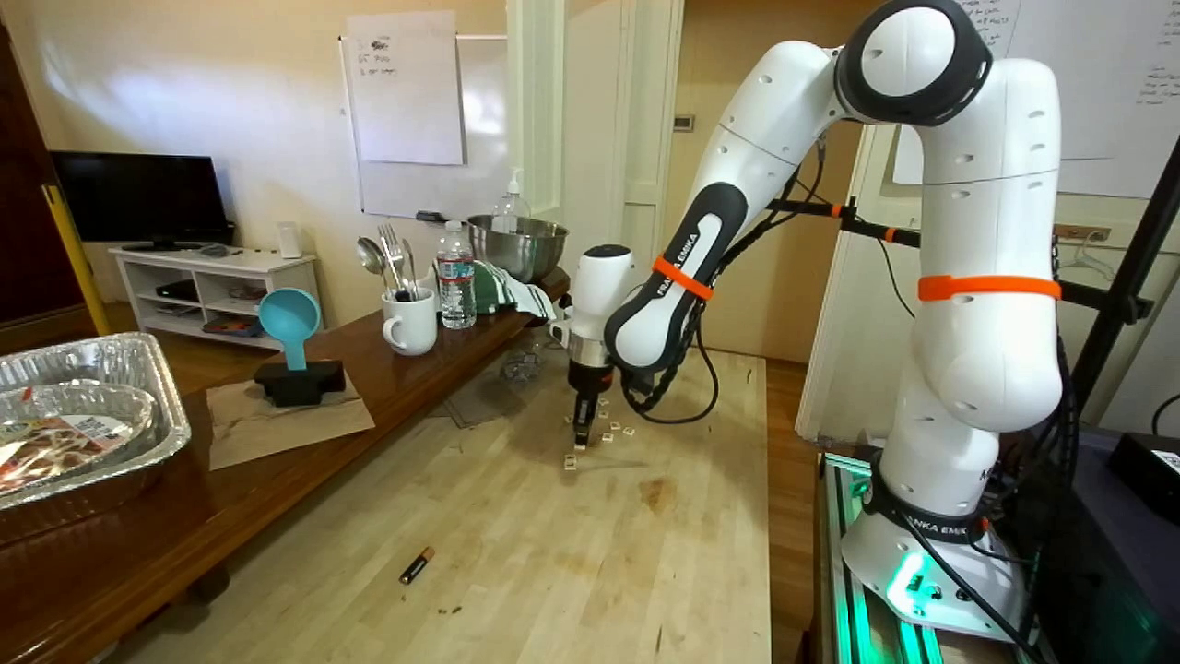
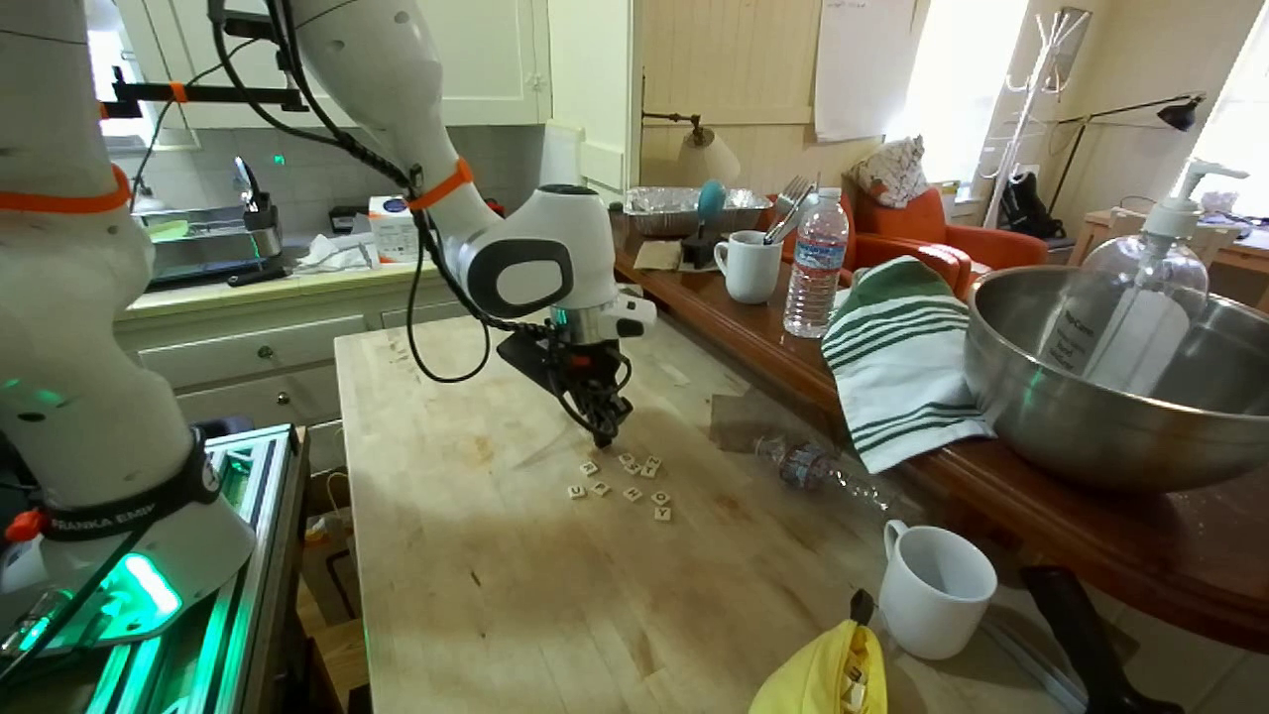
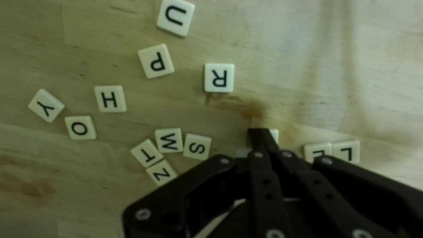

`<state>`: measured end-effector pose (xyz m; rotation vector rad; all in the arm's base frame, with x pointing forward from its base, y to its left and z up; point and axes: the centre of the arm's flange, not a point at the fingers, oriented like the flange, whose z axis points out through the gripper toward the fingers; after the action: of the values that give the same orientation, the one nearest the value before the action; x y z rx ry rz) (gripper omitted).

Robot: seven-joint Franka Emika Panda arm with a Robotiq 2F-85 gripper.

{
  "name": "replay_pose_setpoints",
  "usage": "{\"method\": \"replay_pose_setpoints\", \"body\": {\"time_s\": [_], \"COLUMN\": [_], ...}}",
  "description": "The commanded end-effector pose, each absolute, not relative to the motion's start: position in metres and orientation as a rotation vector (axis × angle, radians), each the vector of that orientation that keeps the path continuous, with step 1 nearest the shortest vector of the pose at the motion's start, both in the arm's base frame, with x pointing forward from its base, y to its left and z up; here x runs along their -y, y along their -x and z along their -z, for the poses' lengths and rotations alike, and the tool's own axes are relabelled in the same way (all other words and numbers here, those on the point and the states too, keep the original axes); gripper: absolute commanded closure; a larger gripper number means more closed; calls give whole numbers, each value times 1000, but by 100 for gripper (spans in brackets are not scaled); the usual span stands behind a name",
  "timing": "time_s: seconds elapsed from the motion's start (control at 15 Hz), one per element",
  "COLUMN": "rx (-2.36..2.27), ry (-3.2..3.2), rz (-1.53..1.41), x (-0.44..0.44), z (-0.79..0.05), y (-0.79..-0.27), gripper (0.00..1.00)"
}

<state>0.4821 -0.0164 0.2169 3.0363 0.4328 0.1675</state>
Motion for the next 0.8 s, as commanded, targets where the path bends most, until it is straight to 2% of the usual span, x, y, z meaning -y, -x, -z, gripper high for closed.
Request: {"method": "replay_pose_setpoints", "body": {"time_s": [0.0, 0.73], "rx": [-469, -512], "ry": [-3048, -3044], "rz": [-148, -158], "x": [9, -2], "z": [-200, -200], "y": [-484, -488], "gripper": [100, 100]}}
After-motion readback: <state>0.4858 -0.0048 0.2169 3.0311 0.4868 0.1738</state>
